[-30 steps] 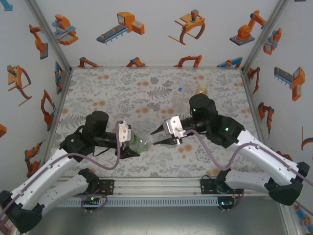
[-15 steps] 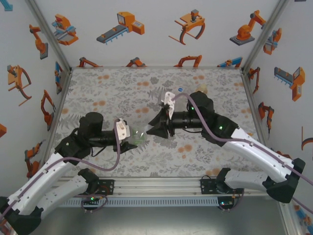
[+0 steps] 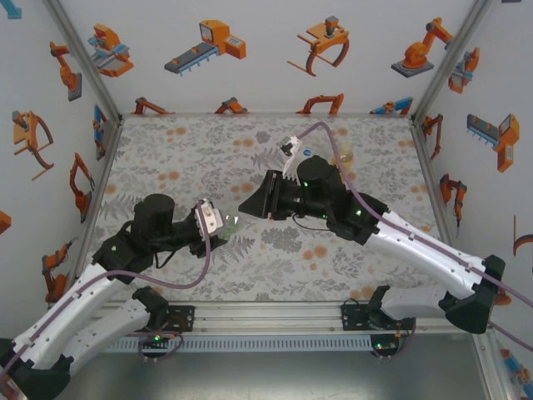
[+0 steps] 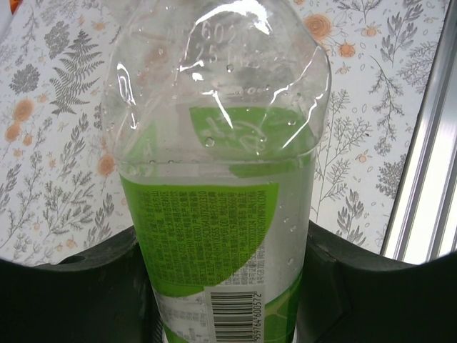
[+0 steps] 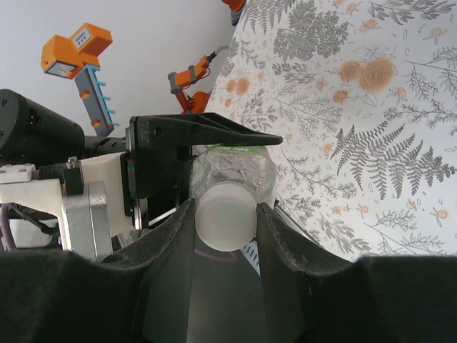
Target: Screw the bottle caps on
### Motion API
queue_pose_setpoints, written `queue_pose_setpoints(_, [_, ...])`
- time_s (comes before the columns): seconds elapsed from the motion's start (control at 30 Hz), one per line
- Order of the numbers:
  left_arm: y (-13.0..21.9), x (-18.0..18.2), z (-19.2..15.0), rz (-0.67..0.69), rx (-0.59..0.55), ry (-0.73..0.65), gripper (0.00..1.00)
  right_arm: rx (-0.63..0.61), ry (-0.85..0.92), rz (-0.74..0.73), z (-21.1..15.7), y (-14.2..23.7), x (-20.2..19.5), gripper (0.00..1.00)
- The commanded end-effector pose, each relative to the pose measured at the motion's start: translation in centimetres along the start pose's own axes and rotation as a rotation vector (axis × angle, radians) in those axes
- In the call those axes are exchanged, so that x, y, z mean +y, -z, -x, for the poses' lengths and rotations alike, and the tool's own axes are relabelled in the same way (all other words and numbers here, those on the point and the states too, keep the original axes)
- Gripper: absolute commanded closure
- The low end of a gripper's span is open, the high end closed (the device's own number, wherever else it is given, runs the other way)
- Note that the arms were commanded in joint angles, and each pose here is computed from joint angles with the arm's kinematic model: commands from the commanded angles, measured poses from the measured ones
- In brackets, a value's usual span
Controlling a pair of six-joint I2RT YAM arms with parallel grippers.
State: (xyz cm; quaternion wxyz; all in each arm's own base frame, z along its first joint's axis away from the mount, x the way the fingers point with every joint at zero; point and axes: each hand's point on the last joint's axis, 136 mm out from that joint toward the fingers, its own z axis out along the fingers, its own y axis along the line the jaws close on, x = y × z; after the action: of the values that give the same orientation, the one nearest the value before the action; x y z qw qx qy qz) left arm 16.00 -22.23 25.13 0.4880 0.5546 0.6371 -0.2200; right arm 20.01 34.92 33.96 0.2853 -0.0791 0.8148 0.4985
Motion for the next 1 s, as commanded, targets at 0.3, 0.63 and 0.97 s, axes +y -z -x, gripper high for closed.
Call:
queue_pose_setpoints(0.3, [0.7, -3.1, 4.5, -0.189, -0.214, -0.085, 1.0, -0.04, 0.669, 0.126, 0.7, 5.5, 5.0, 0.32])
queue_pose_setpoints(0.63, [0.9, -5.8, 4.8, -0.375, -0.238, -0.072, 1.0, 0.176, 1.436, 0.585, -6.7, 8.9, 8.1, 0.37])
queue_pose_setpoints(0.97, [0.9, -6.0, 4.6, -0.398, -0.229, -0.063, 1.0, 0.197, 1.533, 0.625, -7.0, 7.9, 8.0, 0.48])
